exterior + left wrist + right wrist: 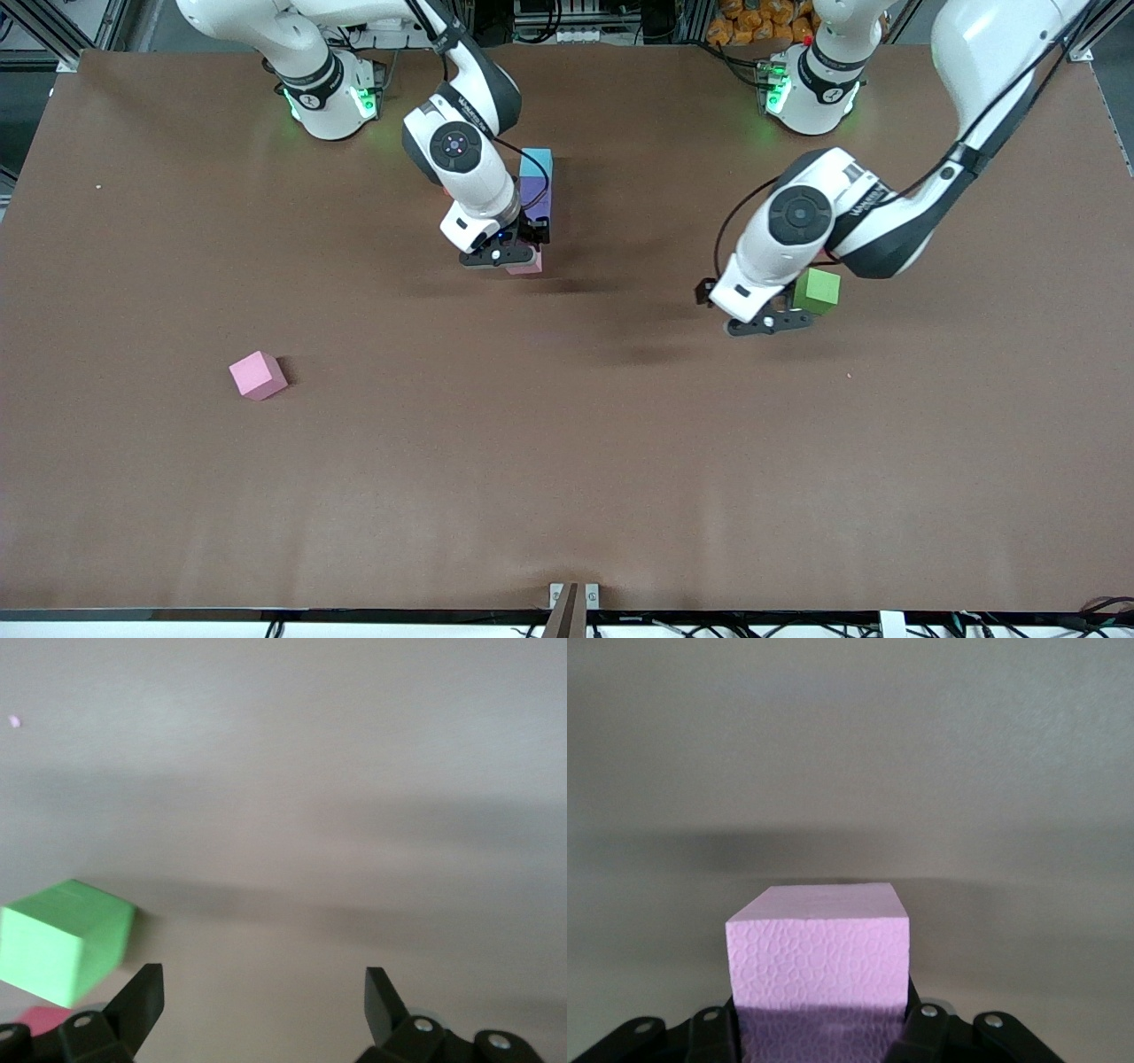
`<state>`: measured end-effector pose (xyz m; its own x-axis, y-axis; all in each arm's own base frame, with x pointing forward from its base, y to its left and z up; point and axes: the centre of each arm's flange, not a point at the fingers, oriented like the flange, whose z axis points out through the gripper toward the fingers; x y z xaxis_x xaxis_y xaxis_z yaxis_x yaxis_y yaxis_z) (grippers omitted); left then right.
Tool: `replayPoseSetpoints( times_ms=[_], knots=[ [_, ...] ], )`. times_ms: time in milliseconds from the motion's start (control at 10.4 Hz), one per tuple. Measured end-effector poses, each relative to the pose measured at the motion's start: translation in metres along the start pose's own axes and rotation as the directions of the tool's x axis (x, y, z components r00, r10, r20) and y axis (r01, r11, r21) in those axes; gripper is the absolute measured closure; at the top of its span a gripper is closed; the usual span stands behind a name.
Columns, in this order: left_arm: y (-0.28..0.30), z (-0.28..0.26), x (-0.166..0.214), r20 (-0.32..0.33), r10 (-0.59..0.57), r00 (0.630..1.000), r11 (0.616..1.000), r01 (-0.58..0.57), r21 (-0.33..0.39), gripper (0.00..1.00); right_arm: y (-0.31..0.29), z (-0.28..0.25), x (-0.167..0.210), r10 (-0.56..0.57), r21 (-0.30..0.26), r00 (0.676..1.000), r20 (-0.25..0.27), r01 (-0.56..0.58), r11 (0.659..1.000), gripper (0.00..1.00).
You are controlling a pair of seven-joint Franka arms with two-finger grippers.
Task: Arrange blocks into number 1
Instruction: 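Grasp the green block with the left gripper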
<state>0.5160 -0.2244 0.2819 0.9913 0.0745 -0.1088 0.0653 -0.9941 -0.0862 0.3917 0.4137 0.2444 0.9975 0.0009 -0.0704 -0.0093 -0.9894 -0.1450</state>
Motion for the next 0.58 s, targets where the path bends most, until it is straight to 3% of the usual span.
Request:
replayPoseSetpoints(
  times_ms=[193,578],
  knots=[
    [-0.052,0.024,0.005,0.036,0.082,0.996,0.996,-0.083,0.026,0.0,0.002,0.013,0.002,0.004,0.002,1.0,-0.009,-0.004,1.0,0.4],
    [-0.107,0.028,0.018,0.015,0.128,0.992,0.991,-0.129,0.042,0.0,-0.005,0.037,-0.002,-0.012,-0.009,1.0,-0.005,0.012,1.0,0.4]
  ],
)
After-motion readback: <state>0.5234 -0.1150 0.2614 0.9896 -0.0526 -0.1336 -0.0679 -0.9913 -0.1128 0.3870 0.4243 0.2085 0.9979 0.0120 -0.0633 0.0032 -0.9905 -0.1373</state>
